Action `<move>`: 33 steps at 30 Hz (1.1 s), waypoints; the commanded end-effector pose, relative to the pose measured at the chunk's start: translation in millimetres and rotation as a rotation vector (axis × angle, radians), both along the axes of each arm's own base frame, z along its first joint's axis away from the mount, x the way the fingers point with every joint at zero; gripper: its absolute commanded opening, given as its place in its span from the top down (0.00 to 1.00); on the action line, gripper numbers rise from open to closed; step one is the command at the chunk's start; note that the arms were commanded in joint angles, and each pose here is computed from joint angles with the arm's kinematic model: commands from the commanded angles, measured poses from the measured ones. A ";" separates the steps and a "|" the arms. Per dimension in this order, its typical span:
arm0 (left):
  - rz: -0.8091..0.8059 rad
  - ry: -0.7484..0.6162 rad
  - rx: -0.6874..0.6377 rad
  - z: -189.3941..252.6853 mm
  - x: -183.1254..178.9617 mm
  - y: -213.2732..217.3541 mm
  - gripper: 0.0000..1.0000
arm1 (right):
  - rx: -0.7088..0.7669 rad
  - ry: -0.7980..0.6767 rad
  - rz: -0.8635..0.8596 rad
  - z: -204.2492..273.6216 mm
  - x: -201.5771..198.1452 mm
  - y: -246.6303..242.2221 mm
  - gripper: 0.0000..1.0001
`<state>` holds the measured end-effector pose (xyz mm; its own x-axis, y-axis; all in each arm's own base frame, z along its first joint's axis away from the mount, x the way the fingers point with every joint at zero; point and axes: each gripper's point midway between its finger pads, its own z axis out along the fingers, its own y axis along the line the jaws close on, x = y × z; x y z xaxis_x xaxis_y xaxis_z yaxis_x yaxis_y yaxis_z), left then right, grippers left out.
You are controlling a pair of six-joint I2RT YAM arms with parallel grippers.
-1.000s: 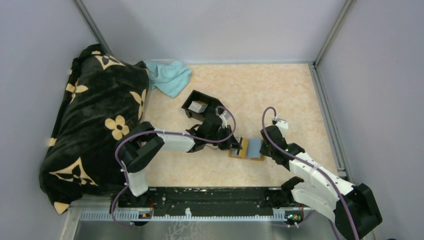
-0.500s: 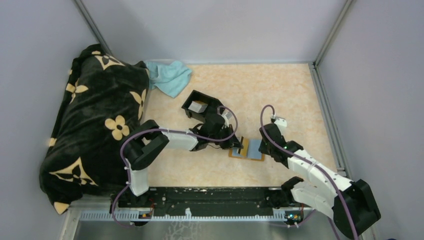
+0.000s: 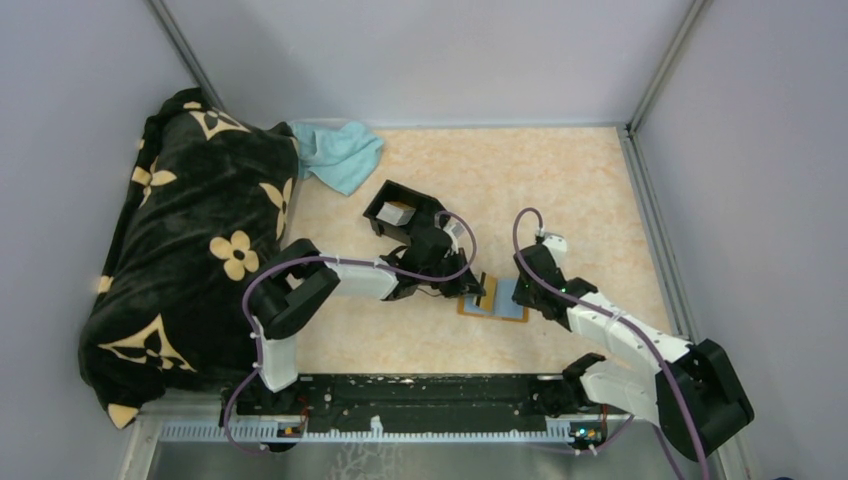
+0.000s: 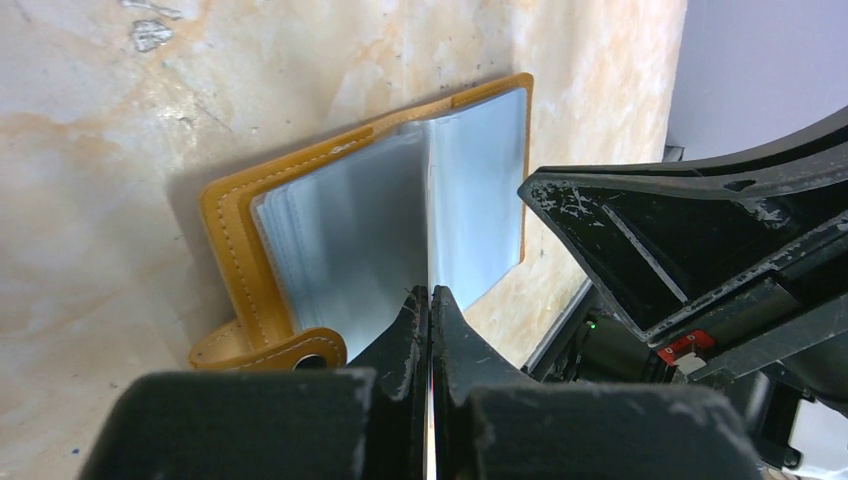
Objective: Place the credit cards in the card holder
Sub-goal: Insert the credit card into the card holder.
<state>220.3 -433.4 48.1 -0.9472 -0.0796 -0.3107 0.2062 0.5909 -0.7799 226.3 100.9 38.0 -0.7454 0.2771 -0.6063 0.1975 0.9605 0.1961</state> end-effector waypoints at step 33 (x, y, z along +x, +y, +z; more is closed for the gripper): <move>-0.044 0.003 -0.065 -8.9 -18.0 -0.4 1.00 | -0.006 -0.004 -0.024 -9.5 1.6 -5.6 0.89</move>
